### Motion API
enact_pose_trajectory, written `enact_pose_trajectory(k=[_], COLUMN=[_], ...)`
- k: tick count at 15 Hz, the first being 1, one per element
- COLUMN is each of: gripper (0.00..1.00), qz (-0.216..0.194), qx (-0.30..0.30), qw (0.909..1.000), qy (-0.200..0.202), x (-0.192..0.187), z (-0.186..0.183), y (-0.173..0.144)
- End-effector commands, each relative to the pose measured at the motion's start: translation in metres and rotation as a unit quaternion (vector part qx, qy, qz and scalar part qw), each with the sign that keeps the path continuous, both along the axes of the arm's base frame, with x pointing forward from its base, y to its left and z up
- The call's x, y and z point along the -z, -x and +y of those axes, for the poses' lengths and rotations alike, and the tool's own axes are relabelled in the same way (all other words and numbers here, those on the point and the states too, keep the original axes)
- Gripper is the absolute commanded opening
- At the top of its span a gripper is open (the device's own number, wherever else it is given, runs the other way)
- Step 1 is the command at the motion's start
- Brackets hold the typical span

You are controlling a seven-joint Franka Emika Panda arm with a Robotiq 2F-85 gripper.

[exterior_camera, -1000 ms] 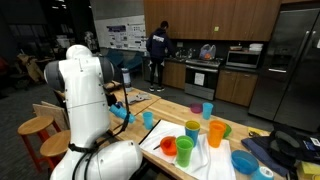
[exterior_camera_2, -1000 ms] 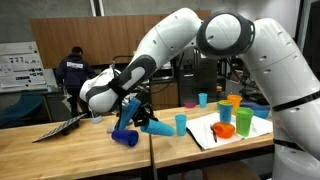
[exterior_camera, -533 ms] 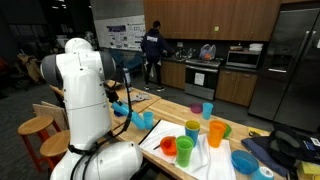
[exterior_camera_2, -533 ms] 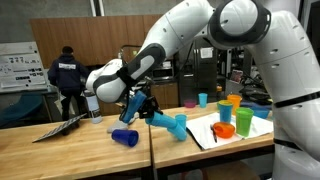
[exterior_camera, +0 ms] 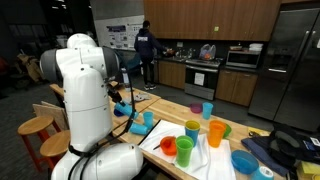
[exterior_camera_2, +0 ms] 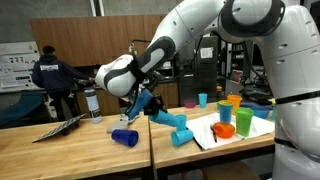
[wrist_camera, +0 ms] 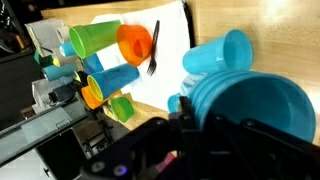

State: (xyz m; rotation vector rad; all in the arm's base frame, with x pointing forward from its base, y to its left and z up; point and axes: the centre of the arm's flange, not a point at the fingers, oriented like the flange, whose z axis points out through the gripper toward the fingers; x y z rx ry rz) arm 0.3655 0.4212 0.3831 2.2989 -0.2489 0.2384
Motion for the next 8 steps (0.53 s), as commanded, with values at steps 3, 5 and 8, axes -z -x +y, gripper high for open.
enact_pose_trajectory(k=[3,5,8], gripper=[0.03,0.03,0.03], qz=[-0.028,-0.038,-0.05], qx=[0.016,0.028,0.038], qw=[0.9985,0.9974,0.996], qy=[-0.045,-0.055,-0.062], x=[-0.002,-0.001,-0.006], z=[-0.034,-0.042,-0.052], y=[-0.006,-0.012,-0.015])
